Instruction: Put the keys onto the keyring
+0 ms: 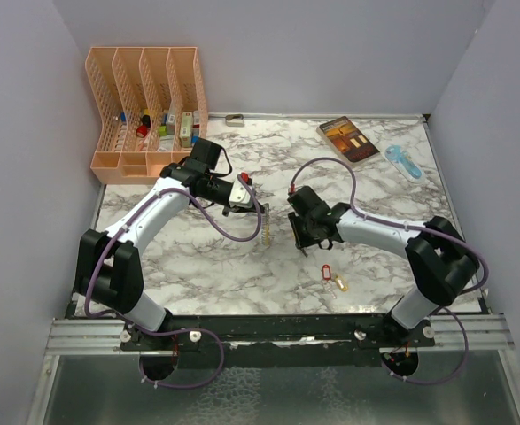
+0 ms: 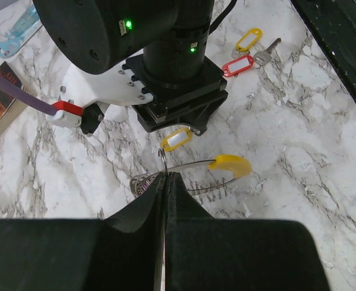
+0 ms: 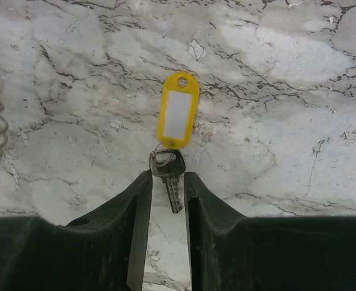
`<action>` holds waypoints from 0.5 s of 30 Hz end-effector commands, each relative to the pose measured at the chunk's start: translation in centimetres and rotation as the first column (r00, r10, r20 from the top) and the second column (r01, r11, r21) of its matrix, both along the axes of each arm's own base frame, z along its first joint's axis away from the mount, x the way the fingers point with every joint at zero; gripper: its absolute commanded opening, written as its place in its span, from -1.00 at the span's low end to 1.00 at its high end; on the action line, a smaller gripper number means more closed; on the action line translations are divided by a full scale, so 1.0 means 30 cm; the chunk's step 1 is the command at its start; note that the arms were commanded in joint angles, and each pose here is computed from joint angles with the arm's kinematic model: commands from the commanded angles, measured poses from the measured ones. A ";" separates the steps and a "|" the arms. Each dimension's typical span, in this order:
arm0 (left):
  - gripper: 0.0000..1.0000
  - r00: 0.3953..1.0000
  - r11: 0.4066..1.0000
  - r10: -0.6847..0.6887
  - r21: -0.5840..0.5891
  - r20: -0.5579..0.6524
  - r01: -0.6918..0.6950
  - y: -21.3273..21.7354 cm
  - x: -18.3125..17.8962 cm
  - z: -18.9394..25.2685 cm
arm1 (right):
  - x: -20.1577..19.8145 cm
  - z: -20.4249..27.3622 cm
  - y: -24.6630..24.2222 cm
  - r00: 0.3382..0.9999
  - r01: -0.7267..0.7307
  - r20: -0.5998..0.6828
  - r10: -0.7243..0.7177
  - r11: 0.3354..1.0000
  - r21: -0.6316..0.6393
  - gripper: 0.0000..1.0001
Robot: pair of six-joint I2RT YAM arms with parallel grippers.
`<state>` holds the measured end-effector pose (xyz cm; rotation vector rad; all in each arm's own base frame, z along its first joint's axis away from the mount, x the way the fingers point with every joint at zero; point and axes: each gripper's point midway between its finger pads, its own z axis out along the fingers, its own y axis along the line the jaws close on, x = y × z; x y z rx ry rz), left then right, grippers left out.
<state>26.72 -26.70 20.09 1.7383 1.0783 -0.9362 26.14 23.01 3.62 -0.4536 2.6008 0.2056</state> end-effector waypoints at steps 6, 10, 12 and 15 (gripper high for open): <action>-1.00 1.000 1.000 0.006 -0.015 0.025 -0.006 0.006 -0.002 0.030 | 0.063 -0.019 0.027 0.998 0.024 0.054 -0.023 1.000 -0.010 -0.49; -1.00 1.000 1.000 0.007 -0.017 0.028 -0.006 0.005 0.000 0.034 | 0.069 -0.023 0.032 0.998 0.026 0.054 -0.025 1.000 -0.010 -0.48; -1.00 1.000 1.000 0.007 -0.016 0.027 -0.007 0.005 0.001 0.031 | 0.069 -0.027 0.032 0.998 0.027 0.053 -0.027 1.000 -0.011 -0.48; -1.00 1.000 1.000 0.008 -0.017 0.027 -0.007 0.005 0.001 0.032 | 0.078 -0.024 0.033 0.998 0.034 0.061 -0.033 0.999 -0.011 -0.50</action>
